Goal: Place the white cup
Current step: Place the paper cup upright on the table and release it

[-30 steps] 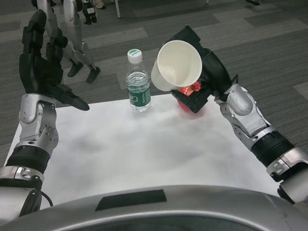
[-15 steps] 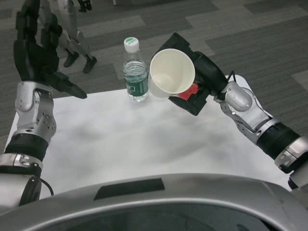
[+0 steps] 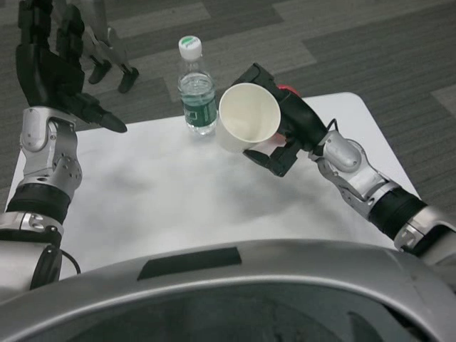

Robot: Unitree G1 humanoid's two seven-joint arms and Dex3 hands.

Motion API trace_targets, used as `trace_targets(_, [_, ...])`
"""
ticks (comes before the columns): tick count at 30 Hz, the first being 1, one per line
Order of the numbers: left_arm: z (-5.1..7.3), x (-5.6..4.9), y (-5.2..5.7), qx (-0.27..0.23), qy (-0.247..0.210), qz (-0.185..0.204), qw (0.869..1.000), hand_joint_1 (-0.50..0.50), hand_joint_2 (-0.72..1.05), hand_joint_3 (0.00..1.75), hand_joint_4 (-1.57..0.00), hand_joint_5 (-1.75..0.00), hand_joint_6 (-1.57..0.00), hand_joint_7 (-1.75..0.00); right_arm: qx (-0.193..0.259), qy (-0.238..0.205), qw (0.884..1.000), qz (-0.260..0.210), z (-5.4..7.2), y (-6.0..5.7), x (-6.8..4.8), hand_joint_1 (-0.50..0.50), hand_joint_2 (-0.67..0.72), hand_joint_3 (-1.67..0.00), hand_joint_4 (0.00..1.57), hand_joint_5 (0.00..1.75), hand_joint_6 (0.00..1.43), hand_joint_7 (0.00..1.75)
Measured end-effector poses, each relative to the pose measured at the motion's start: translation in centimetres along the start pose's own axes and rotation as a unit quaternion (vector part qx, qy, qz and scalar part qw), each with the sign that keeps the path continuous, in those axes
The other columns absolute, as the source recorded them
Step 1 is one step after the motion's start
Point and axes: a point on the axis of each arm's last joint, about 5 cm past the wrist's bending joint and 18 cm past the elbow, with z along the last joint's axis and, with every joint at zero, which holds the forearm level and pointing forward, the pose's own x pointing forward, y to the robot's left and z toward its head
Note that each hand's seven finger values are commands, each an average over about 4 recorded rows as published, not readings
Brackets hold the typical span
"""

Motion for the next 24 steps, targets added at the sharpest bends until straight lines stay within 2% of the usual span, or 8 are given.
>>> trace_targets(5, [0.0,0.2,0.0,0.001,0.001,0.0,1.0,-0.39,-0.64,0.09,0.0,-0.21,0.0,-0.35,0.003,0.026,1.0,-0.007,-0.7,0.1,-0.9,-0.42,-0.54,-1.43,0.23,1.43,0.0,1.61])
trace_targets(8, [-0.1,0.4,-0.1,0.002,0.003,-0.001,1.0,-0.39,-0.68,0.09,0.0,-0.21,0.0,-0.35,0.006,0.035,0.999,-0.008,-0.9,0.2,-1.2,-0.42,-0.54,-1.43,0.23,1.41,0.0,1.61])
trace_targets(12, [-0.2,0.4,-0.1,0.003,0.008,-0.001,1.0,-0.39,-0.64,0.09,0.0,-0.21,0.0,-0.4,0.009,0.049,0.999,-0.011,-1.2,0.3,-1.8,-0.42,-0.54,-1.43,0.2,1.41,0.0,1.61])
trace_targets(18, [-0.3,0.4,0.0,0.003,0.011,0.0,1.0,-0.39,-0.68,0.09,0.0,-0.21,0.0,-0.38,0.016,0.066,0.998,-0.012,-1.6,0.7,-2.6,-0.42,-0.54,-1.43,0.2,1.36,0.0,1.61])
trace_targets(20, [-0.3,0.3,0.0,0.003,0.013,0.0,1.0,-0.39,-0.68,0.09,0.0,-0.21,0.0,-0.35,0.019,0.071,0.997,-0.013,-1.7,0.9,-2.9,-0.4,-0.54,-1.43,0.2,1.36,0.0,1.61])
trace_targets(24, [-0.4,0.3,0.0,0.003,0.017,0.003,1.0,-0.39,-0.64,0.09,0.0,-0.21,0.0,-0.35,0.025,0.082,0.996,-0.015,-1.8,1.2,-3.6,-0.42,-0.54,-1.43,0.22,1.36,0.0,1.61])
